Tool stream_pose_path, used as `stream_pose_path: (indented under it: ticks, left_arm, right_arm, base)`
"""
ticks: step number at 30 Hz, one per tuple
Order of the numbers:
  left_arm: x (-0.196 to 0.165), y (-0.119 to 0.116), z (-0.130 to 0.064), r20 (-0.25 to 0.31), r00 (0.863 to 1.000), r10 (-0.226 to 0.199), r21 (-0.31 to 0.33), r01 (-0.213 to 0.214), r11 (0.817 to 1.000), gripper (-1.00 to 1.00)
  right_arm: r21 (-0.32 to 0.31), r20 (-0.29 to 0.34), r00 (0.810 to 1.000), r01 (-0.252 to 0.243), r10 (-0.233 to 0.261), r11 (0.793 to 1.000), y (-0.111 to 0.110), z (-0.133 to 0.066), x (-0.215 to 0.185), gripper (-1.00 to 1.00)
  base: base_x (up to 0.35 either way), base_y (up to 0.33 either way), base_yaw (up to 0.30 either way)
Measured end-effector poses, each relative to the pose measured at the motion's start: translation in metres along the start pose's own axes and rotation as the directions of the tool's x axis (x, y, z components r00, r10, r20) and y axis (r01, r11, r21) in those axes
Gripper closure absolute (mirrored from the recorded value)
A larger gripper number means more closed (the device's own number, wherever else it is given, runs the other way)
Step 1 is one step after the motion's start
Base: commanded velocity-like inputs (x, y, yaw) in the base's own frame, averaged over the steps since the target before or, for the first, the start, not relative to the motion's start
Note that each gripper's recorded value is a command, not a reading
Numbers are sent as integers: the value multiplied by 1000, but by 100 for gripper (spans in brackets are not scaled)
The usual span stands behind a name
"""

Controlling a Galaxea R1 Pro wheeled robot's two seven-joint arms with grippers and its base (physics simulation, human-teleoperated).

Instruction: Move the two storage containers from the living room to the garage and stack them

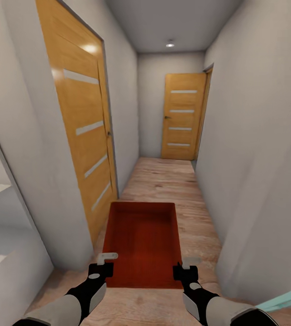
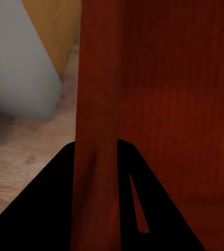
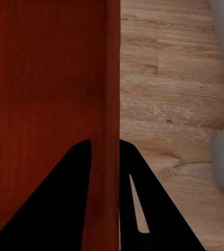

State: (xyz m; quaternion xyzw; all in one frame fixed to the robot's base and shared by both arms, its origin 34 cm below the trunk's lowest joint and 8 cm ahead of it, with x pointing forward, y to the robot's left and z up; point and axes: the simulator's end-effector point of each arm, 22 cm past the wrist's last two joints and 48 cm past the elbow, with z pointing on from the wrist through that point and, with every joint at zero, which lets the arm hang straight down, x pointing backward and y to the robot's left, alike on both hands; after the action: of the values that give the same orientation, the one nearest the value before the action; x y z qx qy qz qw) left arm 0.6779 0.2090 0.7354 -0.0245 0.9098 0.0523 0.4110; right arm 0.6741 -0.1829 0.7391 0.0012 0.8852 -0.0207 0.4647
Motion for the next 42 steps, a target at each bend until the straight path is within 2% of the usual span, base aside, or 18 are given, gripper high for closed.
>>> stream_pose_path:
  ticks: [6, 30, 42]
  left_arm:
    - [0, 0, 0, 0, 1000, 1, 0, -1, 1000, 100]
    - [0, 0, 0, 0, 1000, -1, 0, 1, 1000, 100]
    - [0, 1, 0, 0, 1000, -1, 0, 1, 1000, 100]
  right_arm:
    - [0, 0, 1000, 0, 0, 1000, 0, 0, 0, 100]
    - [0, -1, 1000, 1, -1, 1000, 0, 0, 0, 100]
    - [0, -1, 1000, 1, -1, 1000, 1, 0, 0, 100]
  base:
    - [322, 0, -257]
    - [322, 0, -3]
    - [322, 0, -94]
